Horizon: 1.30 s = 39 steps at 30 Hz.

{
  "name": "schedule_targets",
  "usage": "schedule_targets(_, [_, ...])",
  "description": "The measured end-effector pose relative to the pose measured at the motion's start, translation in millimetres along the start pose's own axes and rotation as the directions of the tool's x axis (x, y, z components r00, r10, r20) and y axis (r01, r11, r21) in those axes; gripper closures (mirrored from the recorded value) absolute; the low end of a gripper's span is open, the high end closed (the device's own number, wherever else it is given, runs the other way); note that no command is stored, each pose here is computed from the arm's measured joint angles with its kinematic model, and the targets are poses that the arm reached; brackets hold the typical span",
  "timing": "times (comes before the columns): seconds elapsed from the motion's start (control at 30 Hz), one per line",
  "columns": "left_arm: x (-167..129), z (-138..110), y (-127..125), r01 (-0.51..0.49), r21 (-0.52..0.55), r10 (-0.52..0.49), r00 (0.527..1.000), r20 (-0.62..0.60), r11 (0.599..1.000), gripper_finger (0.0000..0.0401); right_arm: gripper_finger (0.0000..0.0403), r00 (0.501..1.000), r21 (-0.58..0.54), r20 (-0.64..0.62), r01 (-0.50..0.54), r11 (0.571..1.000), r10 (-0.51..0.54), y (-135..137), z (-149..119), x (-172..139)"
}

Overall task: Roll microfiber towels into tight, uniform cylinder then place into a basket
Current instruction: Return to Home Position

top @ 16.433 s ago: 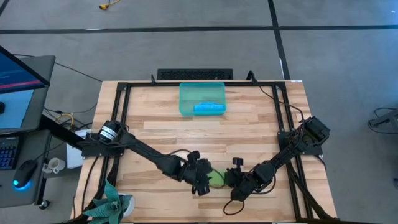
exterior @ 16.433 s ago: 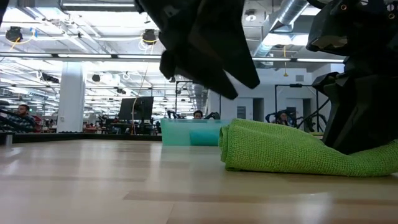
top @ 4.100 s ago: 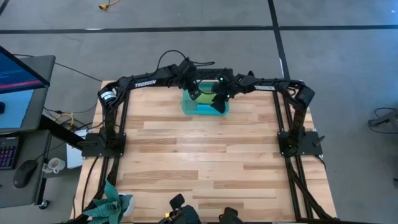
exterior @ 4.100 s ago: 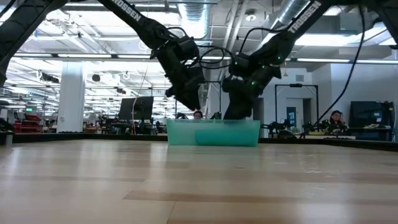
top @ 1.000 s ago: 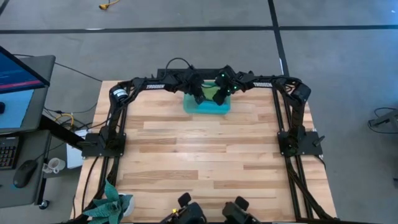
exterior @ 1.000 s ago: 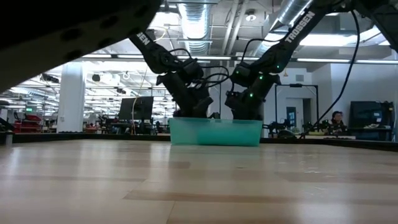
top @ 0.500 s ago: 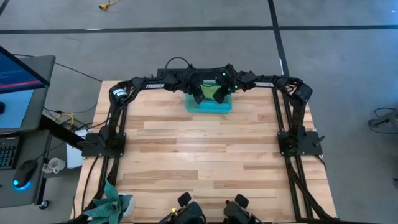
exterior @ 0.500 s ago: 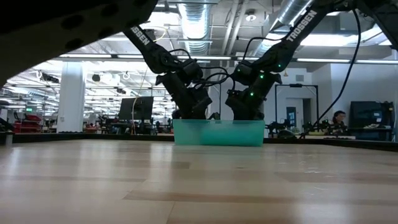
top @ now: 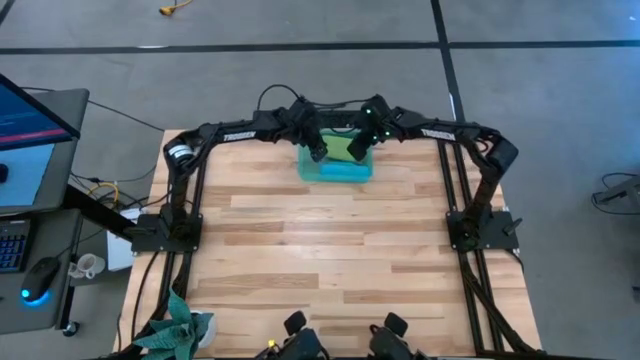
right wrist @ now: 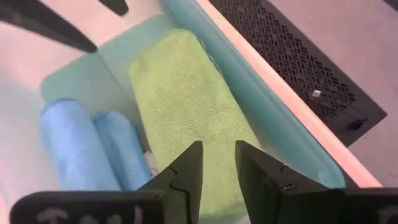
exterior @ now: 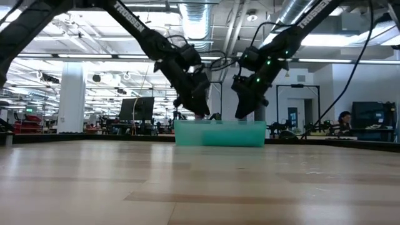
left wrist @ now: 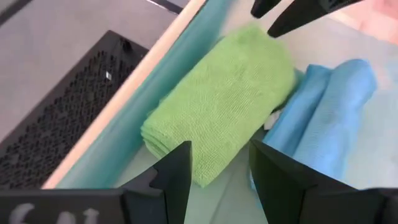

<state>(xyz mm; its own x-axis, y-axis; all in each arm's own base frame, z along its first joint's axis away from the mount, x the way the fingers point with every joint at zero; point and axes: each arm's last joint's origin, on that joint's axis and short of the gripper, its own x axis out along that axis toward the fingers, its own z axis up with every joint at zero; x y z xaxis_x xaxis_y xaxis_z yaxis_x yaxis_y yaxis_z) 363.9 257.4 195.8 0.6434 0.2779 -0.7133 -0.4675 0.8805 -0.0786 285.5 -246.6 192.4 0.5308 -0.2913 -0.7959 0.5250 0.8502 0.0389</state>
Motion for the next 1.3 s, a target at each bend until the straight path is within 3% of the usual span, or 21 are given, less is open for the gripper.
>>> schedule_targets(0.13, [-19,6,-5,0.004,0.023,-0.004,1.0,-0.005,1.0,0.0251,0.0285,1.0,-0.005,0.028,0.003,1.0,-0.003,3,-4,-19])
schedule_targets(0.4, [-29,-4,-37,0.052,0.067,-0.054,0.998,0.017,0.996,0.0251,0.0285,0.982,-0.022,0.187,0.016,1.0,-0.012,17,-51,-63])
schedule_targets(0.73, [-57,-36,-90,0.153,0.082,-0.168,0.961,0.219,0.985,0.0251,0.0285,0.853,-0.224,0.505,-0.022,0.974,0.135,70,-89,-128])
schedule_targets(1.0, [-108,-86,-124,0.235,0.119,-0.263,0.884,0.386,0.965,0.0251,0.0285,0.767,-0.324,0.597,-0.038,0.945,0.235,89,-114,-158])
schedule_targets(1.3, [-168,-150,-140,0.174,0.145,-0.225,0.819,0.527,0.974,0.0251,0.0285,0.738,-0.313,0.645,0.019,0.95,0.198,80,-132,-177])
